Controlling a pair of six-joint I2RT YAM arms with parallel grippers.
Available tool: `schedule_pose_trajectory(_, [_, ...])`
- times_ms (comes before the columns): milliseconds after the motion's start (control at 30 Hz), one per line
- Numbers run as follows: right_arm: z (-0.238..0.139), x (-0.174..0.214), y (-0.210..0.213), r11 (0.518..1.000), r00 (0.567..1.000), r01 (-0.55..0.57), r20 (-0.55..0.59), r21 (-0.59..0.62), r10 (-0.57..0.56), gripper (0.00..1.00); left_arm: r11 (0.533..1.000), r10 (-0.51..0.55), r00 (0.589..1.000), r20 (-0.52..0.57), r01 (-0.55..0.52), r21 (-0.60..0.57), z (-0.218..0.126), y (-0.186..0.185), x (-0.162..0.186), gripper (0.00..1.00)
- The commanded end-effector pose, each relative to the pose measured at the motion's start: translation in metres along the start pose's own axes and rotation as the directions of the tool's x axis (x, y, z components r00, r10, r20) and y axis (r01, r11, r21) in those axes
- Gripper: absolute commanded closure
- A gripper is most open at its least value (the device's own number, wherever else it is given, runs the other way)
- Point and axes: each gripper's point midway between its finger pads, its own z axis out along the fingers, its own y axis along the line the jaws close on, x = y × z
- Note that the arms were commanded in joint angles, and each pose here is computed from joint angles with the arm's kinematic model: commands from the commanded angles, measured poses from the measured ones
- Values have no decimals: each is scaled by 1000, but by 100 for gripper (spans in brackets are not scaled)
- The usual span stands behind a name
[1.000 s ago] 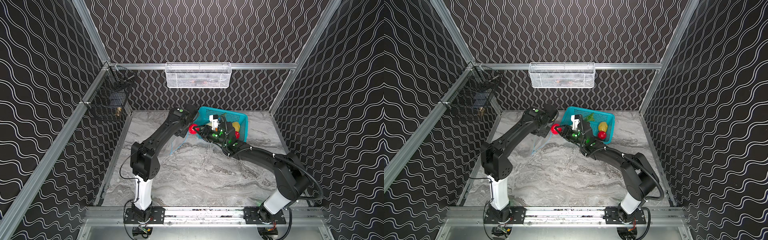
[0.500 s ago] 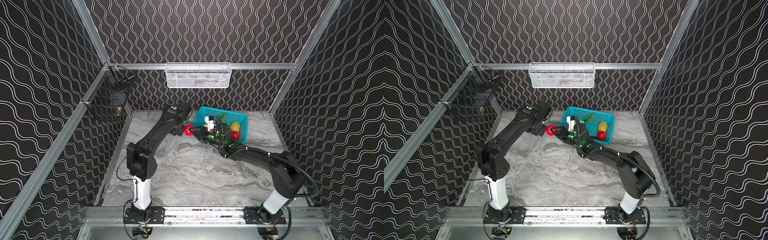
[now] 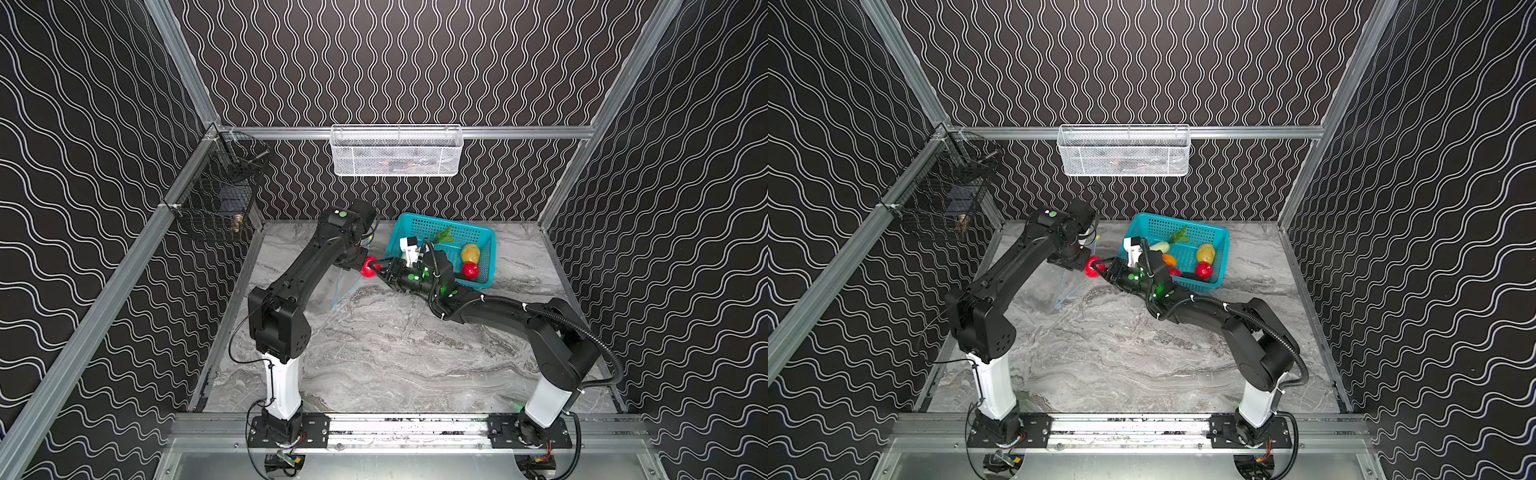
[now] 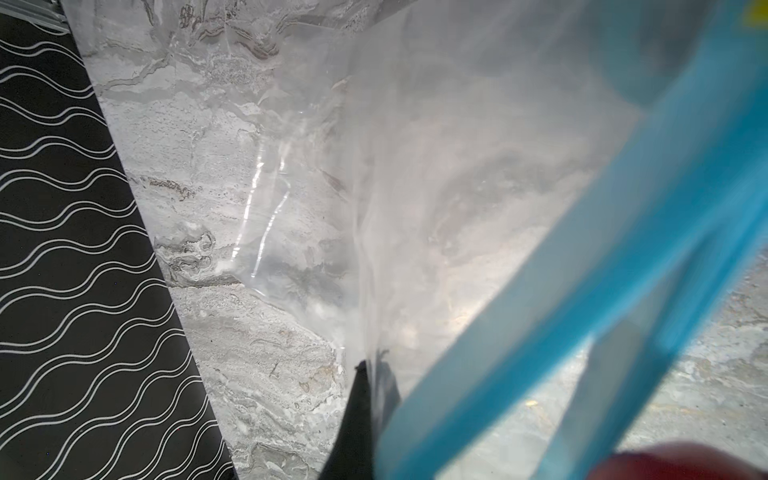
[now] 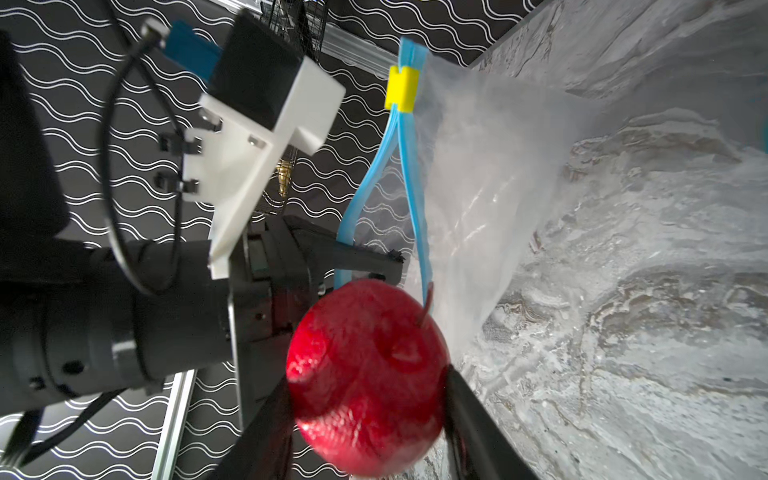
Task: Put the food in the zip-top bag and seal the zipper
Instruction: 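Carry the red apple with the right gripper toward the bag held by the left gripper, then lower the red apple into the open bag mouth with the right gripper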
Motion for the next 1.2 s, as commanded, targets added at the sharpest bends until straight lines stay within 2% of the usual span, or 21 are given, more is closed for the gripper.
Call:
schedule_pose_trajectory(0, [3,-2,29,993,999,52,13,-106,-51,70,997,27,1000,-3,-27,78,-2,-13,2,100])
schedule_pose_trajectory(333, [16,6,31,988,995,98,3,-118,-99,71,992,37,999,4,-37,119,-6,-18,3,100])
schedule_pose_trajectory(500, [26,7,7,997,997,76,-15,4,-76,71,991,41,999,7,-41,123,-8,-18,3,100])
schedule_pose_trajectory(833, [29,6,-15,992,998,64,-11,113,-63,67,990,48,999,19,-50,128,-13,-18,3,100])
schedule_pose_trajectory(1167, [36,3,-31,970,998,69,-31,233,-63,61,999,52,997,48,-52,-9,-22,8,-6,100])
